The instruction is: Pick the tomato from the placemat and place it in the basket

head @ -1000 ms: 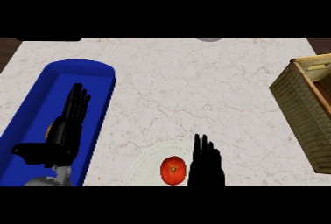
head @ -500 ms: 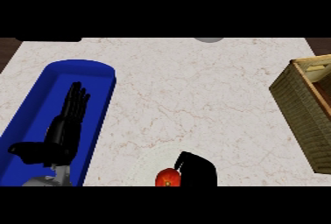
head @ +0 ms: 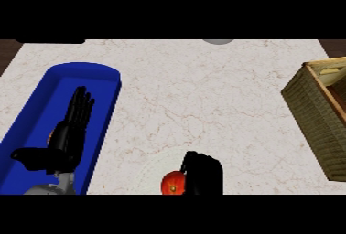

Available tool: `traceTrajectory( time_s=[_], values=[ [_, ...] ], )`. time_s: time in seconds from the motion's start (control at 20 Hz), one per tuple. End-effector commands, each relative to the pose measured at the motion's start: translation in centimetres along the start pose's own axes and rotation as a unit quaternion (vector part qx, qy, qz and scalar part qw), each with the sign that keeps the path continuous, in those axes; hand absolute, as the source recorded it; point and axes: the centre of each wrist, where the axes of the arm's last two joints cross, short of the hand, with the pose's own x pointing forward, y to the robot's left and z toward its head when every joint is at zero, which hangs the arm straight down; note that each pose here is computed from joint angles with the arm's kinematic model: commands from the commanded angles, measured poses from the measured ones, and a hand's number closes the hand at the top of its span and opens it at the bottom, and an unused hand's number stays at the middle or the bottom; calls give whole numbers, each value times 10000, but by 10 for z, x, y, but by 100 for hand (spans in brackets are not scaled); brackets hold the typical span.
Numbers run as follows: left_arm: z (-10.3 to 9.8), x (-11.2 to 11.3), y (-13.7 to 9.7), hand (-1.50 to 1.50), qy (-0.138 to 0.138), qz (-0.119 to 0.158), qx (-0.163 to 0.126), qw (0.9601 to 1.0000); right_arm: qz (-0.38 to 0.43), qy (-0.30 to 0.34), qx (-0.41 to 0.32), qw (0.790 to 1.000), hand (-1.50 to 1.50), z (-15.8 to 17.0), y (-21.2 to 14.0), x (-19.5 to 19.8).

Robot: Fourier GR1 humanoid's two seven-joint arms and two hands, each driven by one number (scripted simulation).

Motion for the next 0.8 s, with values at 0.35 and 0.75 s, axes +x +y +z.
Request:
traceTrajectory(
  time_s=[0.35,0.75],
  values=[
    [1,3,0,0,-165,-16,-13,9999,-1060,3424,-1620,9194,150,-158,-117,-74],
    [-2,0,-9,0,-155,18,-291,9995,-2111,3350,-3428,8519,150,-185,-229,-45]
  ],
)
